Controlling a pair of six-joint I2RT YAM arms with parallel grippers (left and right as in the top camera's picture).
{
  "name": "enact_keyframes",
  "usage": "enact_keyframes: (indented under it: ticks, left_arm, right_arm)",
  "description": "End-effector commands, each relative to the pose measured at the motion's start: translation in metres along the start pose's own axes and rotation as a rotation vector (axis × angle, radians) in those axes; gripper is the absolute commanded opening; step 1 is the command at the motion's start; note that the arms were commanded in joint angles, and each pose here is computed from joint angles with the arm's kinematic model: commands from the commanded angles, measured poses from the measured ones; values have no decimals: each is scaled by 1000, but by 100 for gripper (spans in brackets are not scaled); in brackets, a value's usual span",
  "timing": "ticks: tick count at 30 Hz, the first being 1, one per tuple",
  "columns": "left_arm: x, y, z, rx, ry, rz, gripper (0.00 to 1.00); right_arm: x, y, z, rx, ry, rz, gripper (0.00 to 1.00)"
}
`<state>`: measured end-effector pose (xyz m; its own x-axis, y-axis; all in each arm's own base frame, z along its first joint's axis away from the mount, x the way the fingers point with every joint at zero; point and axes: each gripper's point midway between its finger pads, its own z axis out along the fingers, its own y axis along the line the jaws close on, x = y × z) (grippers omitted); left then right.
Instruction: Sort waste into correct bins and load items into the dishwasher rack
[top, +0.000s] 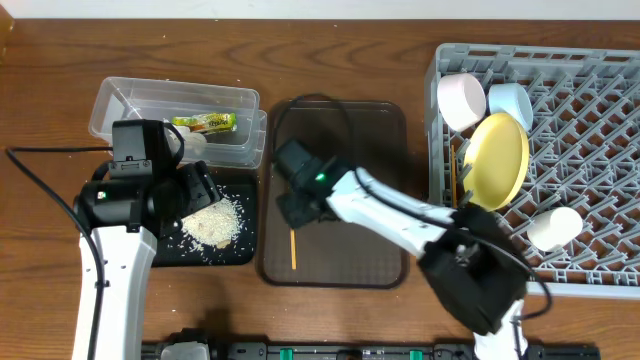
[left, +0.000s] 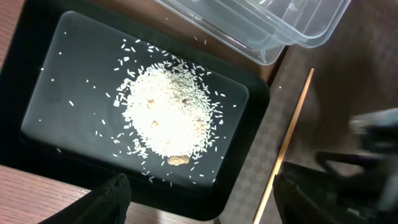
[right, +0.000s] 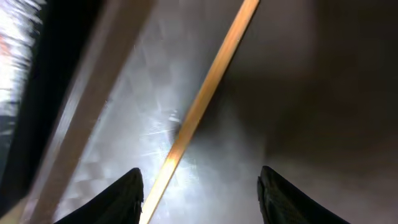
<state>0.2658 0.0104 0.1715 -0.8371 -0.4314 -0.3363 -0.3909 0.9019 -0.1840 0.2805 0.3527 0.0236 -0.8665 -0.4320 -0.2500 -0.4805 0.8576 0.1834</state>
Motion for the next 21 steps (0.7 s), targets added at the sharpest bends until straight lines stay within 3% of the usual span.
enact_keyframes:
  ticks: [1,6,10,14,21]
  left_arm:
    - [-2,2,-1,-8,-7,-1,76]
    - [-2,2,-1,-8,-7,-1,76]
    - [-2,2,-1,-8,-7,-1,76]
    - [-2,2,-1,-8,-7,-1,76]
    - [-2,2,-1,-8,-7,-1,76]
  right_arm:
    - [7,0,16,50,16,16,57]
    - [14,-4,26,85,38,53,54]
    - [24,-20,26,165,66,99,39]
    - [30,-38,22,255,77,140,31]
    - [26,-54,9,271,81,187,4]
